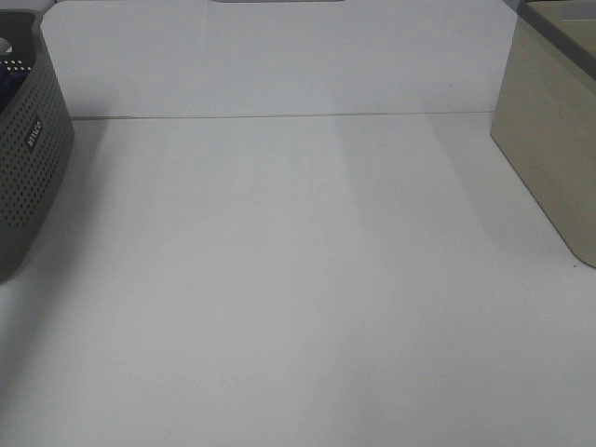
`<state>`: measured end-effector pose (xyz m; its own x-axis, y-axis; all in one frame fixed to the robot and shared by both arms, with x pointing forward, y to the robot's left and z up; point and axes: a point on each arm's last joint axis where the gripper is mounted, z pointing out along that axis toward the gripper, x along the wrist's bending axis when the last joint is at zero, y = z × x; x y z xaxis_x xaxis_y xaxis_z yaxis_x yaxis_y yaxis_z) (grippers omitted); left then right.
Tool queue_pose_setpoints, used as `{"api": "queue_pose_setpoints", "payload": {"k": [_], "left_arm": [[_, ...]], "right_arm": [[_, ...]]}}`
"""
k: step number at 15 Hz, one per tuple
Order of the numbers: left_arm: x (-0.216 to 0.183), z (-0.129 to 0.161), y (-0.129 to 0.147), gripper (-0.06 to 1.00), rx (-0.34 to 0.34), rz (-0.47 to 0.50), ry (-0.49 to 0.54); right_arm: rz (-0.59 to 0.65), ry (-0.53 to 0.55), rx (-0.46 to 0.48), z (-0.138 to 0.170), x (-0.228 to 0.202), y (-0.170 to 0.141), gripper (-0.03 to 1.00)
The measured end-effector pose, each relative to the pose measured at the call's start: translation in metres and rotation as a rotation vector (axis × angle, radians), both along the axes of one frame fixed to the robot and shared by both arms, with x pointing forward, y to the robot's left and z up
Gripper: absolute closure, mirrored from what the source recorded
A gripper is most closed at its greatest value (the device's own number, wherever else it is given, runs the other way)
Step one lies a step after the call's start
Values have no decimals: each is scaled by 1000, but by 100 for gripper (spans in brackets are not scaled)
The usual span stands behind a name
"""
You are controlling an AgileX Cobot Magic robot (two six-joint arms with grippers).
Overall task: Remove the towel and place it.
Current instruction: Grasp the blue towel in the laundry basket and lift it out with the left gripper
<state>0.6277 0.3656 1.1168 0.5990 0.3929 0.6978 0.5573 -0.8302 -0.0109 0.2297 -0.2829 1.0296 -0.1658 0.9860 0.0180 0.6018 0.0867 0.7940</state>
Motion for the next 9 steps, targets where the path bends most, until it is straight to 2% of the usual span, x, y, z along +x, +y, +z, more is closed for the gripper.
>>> {"api": "queue_pose_setpoints", "payload": {"k": [4, 9], "left_arm": [[-44, 72, -25, 94, 34, -72, -210], [-88, 138, -68, 94, 79, -264, -502]], "right_arm": [[0, 0, 0, 0, 0, 0, 20], [0, 0, 0, 0, 0, 0, 20]]}}
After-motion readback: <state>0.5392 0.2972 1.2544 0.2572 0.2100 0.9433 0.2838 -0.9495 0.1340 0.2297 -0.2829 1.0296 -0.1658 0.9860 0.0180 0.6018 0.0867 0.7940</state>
